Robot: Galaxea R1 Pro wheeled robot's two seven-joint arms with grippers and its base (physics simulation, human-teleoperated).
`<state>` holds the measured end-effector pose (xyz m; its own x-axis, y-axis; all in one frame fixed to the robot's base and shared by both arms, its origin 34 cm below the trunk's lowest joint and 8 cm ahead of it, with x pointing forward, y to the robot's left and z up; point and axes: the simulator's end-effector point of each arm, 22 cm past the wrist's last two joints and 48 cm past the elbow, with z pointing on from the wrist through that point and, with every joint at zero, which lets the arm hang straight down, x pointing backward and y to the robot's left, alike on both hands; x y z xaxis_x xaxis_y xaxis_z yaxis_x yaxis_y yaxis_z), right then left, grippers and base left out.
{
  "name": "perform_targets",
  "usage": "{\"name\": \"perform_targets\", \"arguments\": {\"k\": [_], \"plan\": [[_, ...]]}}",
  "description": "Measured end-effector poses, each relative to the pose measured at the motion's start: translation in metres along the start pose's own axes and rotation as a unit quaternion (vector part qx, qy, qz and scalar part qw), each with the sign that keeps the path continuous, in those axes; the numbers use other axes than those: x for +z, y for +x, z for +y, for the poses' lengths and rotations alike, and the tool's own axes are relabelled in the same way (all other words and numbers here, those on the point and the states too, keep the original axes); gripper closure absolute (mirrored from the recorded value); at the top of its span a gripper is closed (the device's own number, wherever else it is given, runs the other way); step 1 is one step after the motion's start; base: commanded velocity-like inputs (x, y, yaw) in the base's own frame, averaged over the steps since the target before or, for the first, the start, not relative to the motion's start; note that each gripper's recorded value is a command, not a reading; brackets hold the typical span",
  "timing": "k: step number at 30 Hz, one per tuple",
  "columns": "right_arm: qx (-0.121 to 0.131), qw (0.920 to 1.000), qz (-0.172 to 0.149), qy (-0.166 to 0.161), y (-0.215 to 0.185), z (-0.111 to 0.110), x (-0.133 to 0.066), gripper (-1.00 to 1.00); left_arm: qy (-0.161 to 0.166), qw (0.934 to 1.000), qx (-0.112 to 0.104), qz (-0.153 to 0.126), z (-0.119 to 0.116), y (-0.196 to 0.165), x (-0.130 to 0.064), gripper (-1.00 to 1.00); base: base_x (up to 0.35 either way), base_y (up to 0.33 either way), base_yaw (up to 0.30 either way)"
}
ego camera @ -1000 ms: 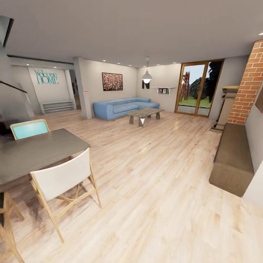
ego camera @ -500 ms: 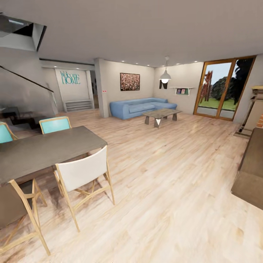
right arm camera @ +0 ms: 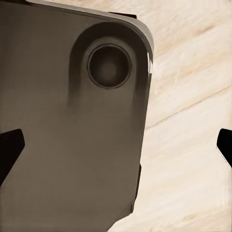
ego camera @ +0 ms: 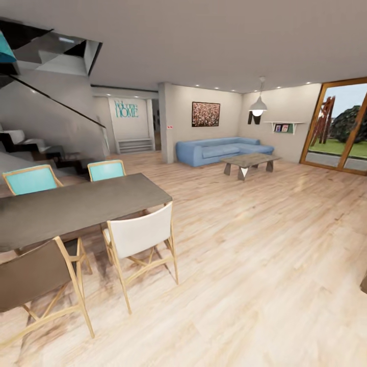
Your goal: In the kitchen, take the popcorn bag from the countertop, put it into the microwave, and heat it until the popcorn is cooked so the cooked popcorn ends up inside the bag.
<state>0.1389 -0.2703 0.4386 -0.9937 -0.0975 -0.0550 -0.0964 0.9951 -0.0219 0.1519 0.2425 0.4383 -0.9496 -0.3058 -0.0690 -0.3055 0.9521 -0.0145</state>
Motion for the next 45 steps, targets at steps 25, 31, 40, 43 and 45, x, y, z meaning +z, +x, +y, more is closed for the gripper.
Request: {"name": "perform_targets", "arguments": {"k": [25, 31, 40, 43, 45], "plan": [[0.0, 1.0, -0.001, 0.0, -0.0002, 0.0002, 0.0, -1.0, -0.001, 1.0, -0.001, 0.001, 0.0012, 0.0005, 0.0, -1.0, 0.0, 0.0, 0.298], [0.0, 1.0, -0.001, 0.0, -0.0005, 0.0, 0.0, -1.0, -0.005, 1.0, -0.001, 0.0, 0.0071, -0.0009, 0.0001, -1.0, 0.0, 0.0, 0.298], [0.0, 1.0, -0.002, 0.0, -0.0011, 0.0, 0.0, -1.0, -0.006, 1.0, -0.002, 0.0, 0.0083, -0.0014, 0.0001, -1.0, 0.0, 0.0, 0.298], [0.0, 1.0, -0.002, 0.0, -0.0014, -0.0001, 0.0, -1.0, -0.006, 1.0, -0.002, 0.0, 0.0086, -0.0015, 0.0001, -1.0, 0.0, 0.0, 0.298], [0.0, 1.0, -0.002, 0.0, -0.0011, 0.0, 0.0, -1.0, -0.006, 1.0, -0.002, 0.0, 0.0083, -0.0014, 0.0001, -1.0, 0.0, 0.0, 0.298]]}}
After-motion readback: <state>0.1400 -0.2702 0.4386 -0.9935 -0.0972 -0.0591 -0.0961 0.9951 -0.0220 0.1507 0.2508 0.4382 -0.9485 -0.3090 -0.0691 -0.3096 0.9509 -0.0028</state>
